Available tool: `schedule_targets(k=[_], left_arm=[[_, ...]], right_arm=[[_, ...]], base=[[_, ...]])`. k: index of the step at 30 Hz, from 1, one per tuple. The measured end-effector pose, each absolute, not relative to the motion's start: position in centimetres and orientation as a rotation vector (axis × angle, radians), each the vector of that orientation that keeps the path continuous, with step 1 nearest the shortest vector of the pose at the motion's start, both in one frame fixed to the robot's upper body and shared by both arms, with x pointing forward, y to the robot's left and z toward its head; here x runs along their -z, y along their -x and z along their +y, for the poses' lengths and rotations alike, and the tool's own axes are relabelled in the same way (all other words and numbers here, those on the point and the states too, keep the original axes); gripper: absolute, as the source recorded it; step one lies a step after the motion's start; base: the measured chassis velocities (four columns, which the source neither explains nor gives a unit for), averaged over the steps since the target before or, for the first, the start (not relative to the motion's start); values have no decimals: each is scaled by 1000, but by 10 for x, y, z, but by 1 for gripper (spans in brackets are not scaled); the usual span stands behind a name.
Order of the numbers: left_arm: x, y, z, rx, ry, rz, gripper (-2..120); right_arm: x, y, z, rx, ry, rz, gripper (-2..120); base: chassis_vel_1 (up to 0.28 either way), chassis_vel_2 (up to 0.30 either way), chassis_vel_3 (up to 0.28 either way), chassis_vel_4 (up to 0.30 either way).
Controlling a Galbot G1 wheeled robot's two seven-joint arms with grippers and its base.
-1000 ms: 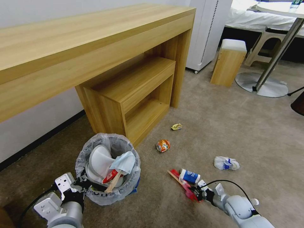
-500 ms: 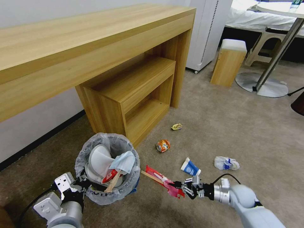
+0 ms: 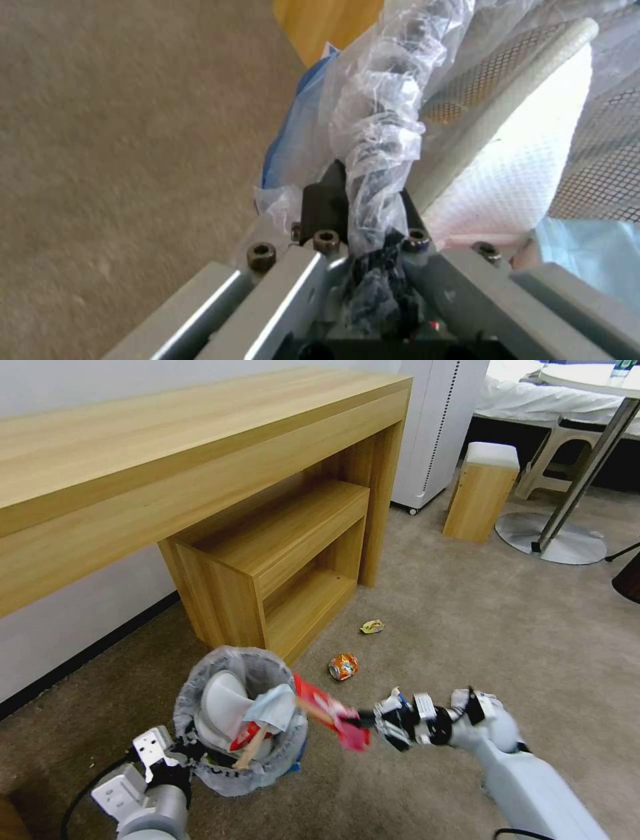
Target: Pick up the trash bin and place the garbage on the floor into it.
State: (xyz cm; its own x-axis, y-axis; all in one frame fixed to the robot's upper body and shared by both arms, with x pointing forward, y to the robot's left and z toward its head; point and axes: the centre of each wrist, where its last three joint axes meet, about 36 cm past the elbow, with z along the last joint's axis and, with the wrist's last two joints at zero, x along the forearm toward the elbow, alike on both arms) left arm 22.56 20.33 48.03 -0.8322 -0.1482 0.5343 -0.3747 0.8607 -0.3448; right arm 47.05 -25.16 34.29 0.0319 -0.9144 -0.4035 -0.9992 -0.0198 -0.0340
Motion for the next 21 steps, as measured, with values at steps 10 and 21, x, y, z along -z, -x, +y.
schedule_targets(k=[10, 21], left_arm=[[-478, -224, 189, -624, -324, -2505, 0], [-476, -223, 183, -613, -303, -2502, 0]], right_arm=[[-330, -487, -182, -489, 2049, 1894, 0], [-327, -484, -151, -498, 2097, 1846, 0]], base=[[0, 0, 0, 0], [0, 0, 0, 0]])
